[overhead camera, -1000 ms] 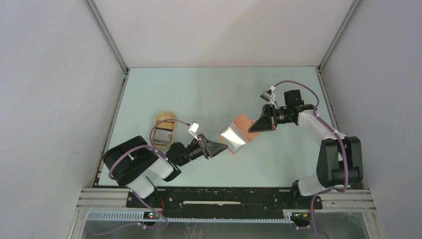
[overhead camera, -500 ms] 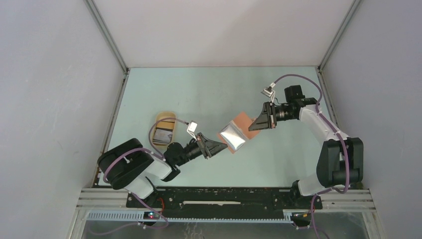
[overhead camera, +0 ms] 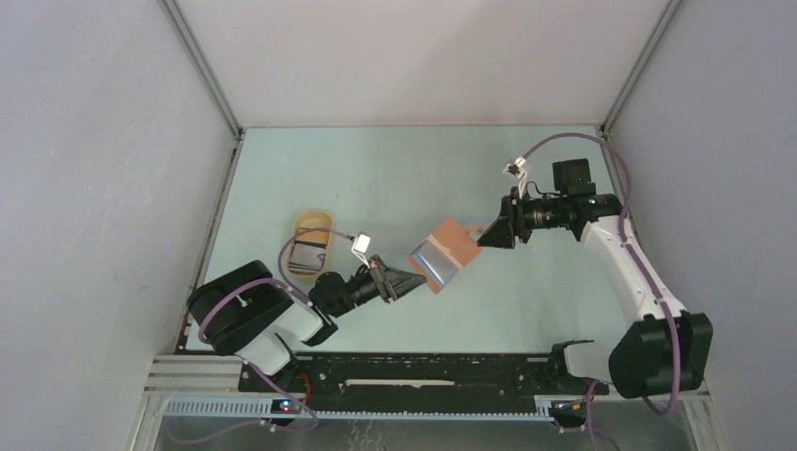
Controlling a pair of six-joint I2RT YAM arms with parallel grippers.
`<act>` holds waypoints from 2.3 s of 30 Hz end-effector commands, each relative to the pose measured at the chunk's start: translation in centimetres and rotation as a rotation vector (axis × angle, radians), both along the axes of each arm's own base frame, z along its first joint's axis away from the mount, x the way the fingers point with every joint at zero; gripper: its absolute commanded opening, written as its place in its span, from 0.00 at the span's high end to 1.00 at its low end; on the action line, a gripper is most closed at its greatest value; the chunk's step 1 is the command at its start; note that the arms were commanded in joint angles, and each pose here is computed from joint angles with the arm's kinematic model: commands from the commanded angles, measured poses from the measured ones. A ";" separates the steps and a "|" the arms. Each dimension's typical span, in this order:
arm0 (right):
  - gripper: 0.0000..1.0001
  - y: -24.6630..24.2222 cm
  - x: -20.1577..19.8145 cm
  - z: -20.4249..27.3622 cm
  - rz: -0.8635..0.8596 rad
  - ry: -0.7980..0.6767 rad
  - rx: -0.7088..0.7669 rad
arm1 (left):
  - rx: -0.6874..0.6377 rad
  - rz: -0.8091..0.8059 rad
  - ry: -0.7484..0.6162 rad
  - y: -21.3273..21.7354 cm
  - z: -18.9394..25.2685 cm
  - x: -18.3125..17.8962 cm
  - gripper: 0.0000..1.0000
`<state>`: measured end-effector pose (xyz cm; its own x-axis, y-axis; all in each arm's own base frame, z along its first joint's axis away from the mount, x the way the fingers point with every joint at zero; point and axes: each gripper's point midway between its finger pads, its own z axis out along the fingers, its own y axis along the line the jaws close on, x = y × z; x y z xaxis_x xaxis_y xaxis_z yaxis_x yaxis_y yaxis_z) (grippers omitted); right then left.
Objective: Put the credit cards into the card holder
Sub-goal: Open the card holder at the center of the board.
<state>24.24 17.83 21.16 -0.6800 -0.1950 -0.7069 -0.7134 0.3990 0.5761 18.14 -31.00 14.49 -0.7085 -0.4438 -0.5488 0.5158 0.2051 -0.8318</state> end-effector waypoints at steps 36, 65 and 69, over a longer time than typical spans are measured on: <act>0.55 5.0 0.3 -10.5 0.069 0.190 -0.217 | 0.167 -0.037 0.276 -1.8 -7.3 -0.3 1.00; 0.58 4.0 1.0 -13.7 0.021 0.199 -0.389 | 0.135 -0.055 0.274 -2.0 -7.2 -0.5 1.00; 0.55 3.7 1.4 -13.1 0.009 0.164 -0.397 | 0.136 -0.056 0.275 -1.9 -7.3 -0.6 1.00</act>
